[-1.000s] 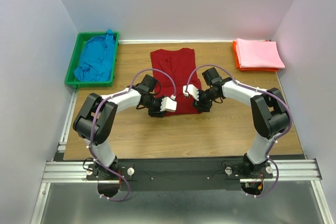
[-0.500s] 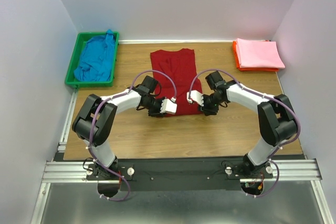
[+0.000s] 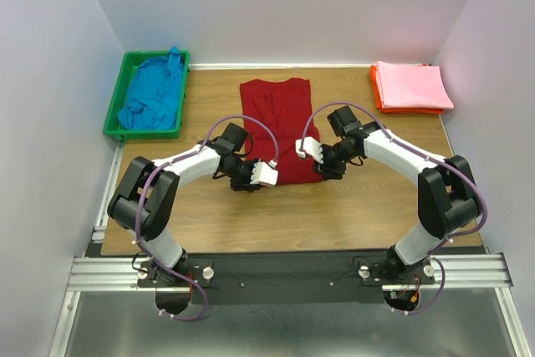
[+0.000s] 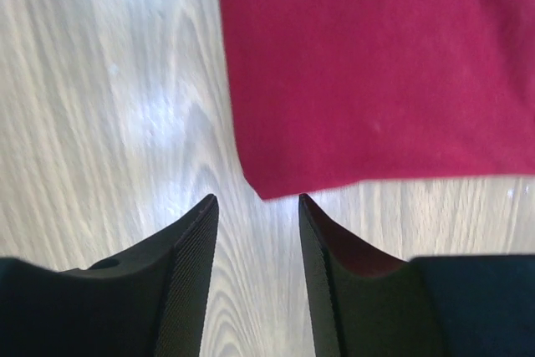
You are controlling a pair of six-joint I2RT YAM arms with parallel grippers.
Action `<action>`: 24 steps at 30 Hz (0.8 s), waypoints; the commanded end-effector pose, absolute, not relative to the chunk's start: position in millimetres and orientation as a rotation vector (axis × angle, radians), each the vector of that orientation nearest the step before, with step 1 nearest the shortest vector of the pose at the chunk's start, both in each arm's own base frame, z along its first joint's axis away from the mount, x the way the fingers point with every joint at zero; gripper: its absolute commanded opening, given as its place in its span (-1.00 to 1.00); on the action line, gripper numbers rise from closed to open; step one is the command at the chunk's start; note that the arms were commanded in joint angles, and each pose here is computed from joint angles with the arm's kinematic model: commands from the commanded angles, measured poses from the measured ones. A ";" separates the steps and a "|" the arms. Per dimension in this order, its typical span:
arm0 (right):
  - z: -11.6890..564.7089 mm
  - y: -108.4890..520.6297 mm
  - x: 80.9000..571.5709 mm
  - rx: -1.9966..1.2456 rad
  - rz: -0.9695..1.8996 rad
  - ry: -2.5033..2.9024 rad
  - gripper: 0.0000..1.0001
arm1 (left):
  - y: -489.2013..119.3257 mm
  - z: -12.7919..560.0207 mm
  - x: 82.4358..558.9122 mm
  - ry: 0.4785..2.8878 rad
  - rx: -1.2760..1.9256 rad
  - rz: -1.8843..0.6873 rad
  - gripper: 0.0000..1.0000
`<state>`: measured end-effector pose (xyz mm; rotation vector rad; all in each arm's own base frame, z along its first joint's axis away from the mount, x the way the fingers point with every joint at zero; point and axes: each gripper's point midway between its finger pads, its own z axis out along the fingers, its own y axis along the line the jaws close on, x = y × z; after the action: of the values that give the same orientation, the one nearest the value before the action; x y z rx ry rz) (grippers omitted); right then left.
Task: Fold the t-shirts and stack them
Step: Fold the tshirt
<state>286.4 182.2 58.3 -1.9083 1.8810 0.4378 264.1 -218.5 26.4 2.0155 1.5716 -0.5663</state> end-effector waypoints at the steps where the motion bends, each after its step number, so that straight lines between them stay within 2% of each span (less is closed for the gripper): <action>1: 72.7 206.5 276.6 -1.903 0.531 1.811 0.02 | -211.7 32.2 252.8 1.563 2.041 -0.557 0.03; 8: 31.5 208.1 275.5 -1.942 0.513 1.838 0.02 | -210.1 23.6 255.1 1.583 2.046 -0.546 0.03; 15: -2.3 197.1 274.2 -1.975 0.464 1.883 -0.01 | -206.7 9.8 254.8 1.613 2.063 -0.548 -0.16; 17: -6.6 195.8 275.1 -1.973 0.452 1.889 -0.15 | -205.8 6.0 253.7 1.625 2.063 -0.553 -0.24; 19: -8.3 193.8 276.2 -1.969 0.437 1.903 -0.39 | -206.3 3.6 254.8 1.639 2.055 -0.555 -0.41; 20: -6.9 193.8 276.6 -1.962 0.434 1.907 -0.58 | -207.1 2.2 254.9 1.653 2.048 -0.561 -0.49; 21: -4.7 193.8 277.9 -1.956 0.426 1.908 -0.77 | -207.7 2.2 255.1 1.662 2.041 -0.569 -0.66; 23: 2.3 195.0 281.4 -1.938 0.409 1.905 -0.99 | -213.6 7.5 261.7 1.697 1.997 -0.580 -0.89; 24: 11.0 197.0 285.4 -1.901 0.398 1.913 -0.99 | -215.4 12.7 263.7 1.707 1.983 -0.590 -1.00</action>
<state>293.0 207.4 20.0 -1.9160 1.8209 0.4249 268.9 -218.2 23.4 2.0020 1.5862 -0.5436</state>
